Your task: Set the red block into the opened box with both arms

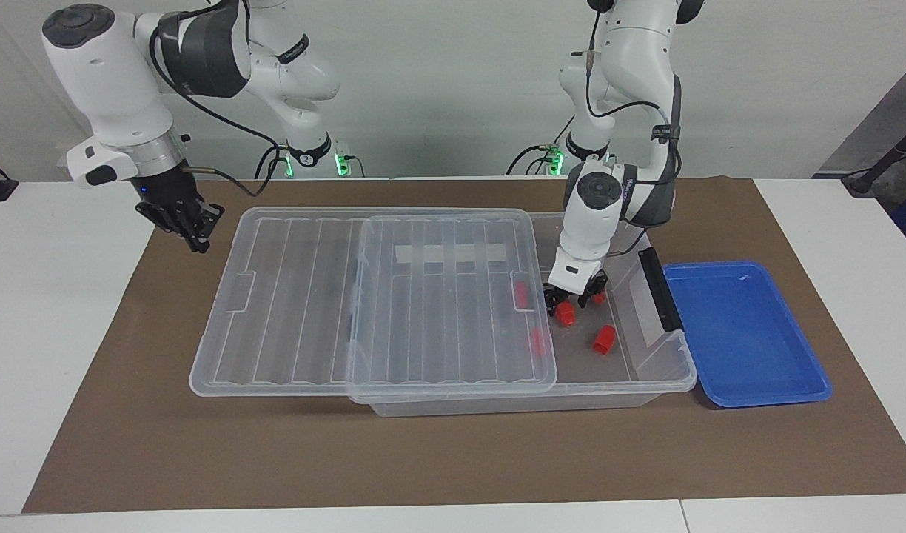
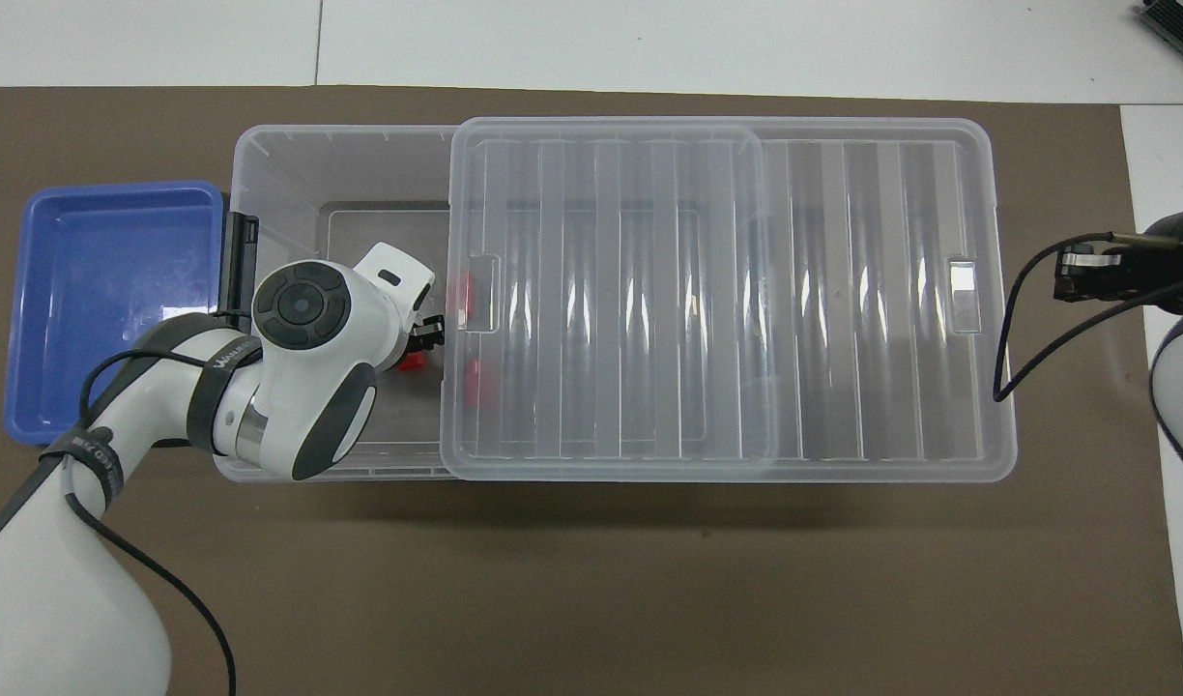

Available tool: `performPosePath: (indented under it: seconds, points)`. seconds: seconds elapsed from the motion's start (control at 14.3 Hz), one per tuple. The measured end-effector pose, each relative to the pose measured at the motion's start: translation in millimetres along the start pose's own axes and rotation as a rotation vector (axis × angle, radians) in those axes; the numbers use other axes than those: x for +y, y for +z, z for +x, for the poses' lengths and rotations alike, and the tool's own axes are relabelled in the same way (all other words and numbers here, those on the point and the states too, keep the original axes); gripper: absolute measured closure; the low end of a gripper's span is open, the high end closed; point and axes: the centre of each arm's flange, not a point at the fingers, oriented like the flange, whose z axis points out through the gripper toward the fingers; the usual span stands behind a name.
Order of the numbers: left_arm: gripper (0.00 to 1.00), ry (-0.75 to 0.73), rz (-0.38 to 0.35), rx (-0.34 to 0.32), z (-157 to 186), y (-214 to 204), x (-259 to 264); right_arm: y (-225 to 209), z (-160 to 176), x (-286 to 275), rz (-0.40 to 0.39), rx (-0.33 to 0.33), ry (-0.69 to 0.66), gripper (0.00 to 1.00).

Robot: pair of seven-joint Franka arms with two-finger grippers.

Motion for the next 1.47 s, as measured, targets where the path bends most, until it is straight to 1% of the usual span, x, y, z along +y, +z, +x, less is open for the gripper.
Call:
performPosePath:
  seconds: [0.14,0.35,0.49,0.63,0.7,0.77,0.84,0.98,1.12,1.33,1.47]
  points:
    - [0.25,-0.008,0.021,-0.015,11.7,-42.9,1.0,7.7,1.4,5.8,0.001,0.011,0.009,0.99]
    - [0.24,0.005,0.047,-0.032,21.0,-102.6,-10.5,22.6,6.5,12.8,0.007,0.047,0.022,0.99]
    - [0.24,0.058,0.062,-0.054,35.0,-139.1,-41.4,40.2,9.4,16.2,0.01,0.055,0.028,0.99]
    - [0.22,0.128,0.067,-0.074,54.8,-169.0,-90.6,56.4,13.1,17.2,0.012,0.053,0.022,0.99]
    - [0.12,0.157,0.063,-0.073,64.3,-181.0,-121.2,63.3,15.4,17.4,0.013,0.052,0.017,0.99]
    - [0.02,0.18,0.058,-0.07,70.5,-190.9,-151.6,68.8,17.1,17.3,0.014,0.049,0.016,0.99]
    - [0.0,0.201,0.055,-0.071,72.8,-199.3,-177.3,72.6,17.8,17.2,0.014,0.044,0.014,0.99]
    - [0.0,0.234,0.05,-0.065,72.6,-214.5,-213.5,79.4,18.6,17.0,0.014,0.032,0.011,0.99]
    - [0.0,0.239,0.049,-0.056,71.3,-220.9,-225.2,83.8,18.7,14.8,0.014,0.025,0.006,0.99]
    - [0.0,0.245,0.049,-0.055,69.9,-222.4,-222.2,89.0,17.1,6.3,0.016,0.015,-0.008,0.99]
    - [0.0,0.245,0.048,-0.051,65.5,-230.5,-222.8,91.1,16.7,3.1,0.016,0.011,-0.014,0.99]
